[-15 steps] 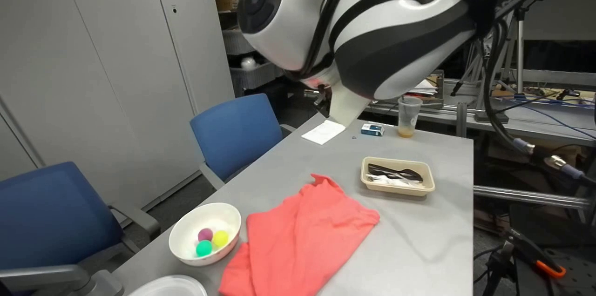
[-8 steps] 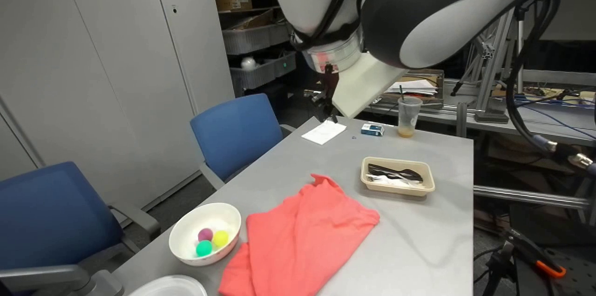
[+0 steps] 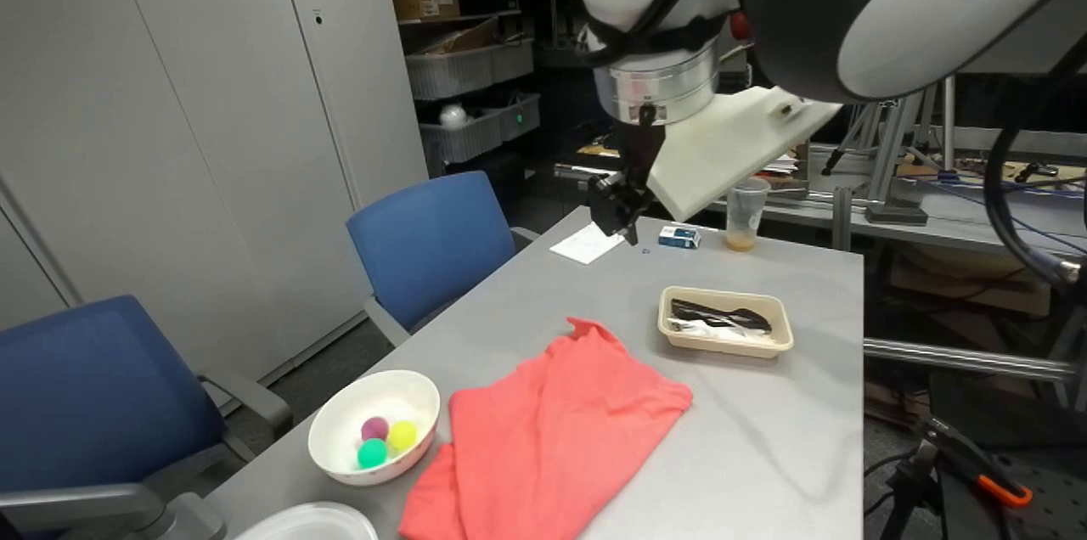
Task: Fold the right sleeve and then the left sleeve of the sweatshirt, fold the sweatshirt in half from bottom to top
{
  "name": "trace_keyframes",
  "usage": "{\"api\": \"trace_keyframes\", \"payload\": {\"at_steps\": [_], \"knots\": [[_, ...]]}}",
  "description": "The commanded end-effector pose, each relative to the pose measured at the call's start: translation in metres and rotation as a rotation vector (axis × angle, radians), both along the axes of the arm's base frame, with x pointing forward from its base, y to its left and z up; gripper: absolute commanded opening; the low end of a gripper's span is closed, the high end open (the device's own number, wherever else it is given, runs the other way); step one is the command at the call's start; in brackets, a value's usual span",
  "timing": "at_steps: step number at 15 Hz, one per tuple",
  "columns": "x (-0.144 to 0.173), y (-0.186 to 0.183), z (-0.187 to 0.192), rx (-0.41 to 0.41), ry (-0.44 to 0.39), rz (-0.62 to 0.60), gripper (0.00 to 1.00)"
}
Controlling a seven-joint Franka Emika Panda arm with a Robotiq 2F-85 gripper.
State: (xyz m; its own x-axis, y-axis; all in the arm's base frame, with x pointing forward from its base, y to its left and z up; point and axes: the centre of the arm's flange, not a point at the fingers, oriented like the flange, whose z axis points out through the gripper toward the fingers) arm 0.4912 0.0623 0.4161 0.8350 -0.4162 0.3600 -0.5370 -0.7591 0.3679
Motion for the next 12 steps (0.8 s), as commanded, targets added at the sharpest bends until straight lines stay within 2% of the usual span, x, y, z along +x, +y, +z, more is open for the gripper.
{"api": "trace_keyframes", "payload": {"at_steps": [1,3,4,7,12], "knots": [[-0.044,-0.002,0.007,0.038,-0.017,0.004,1.00],[-0.054,-0.004,0.006,-0.013,-0.013,0.037,1.00],[-0.030,0.000,0.001,0.001,0.002,0.005,1.00],[-0.041,0.000,0.000,-0.010,0.002,0.014,1.00],[-0.043,0.000,0.000,-0.011,0.003,0.014,1.00]]}}
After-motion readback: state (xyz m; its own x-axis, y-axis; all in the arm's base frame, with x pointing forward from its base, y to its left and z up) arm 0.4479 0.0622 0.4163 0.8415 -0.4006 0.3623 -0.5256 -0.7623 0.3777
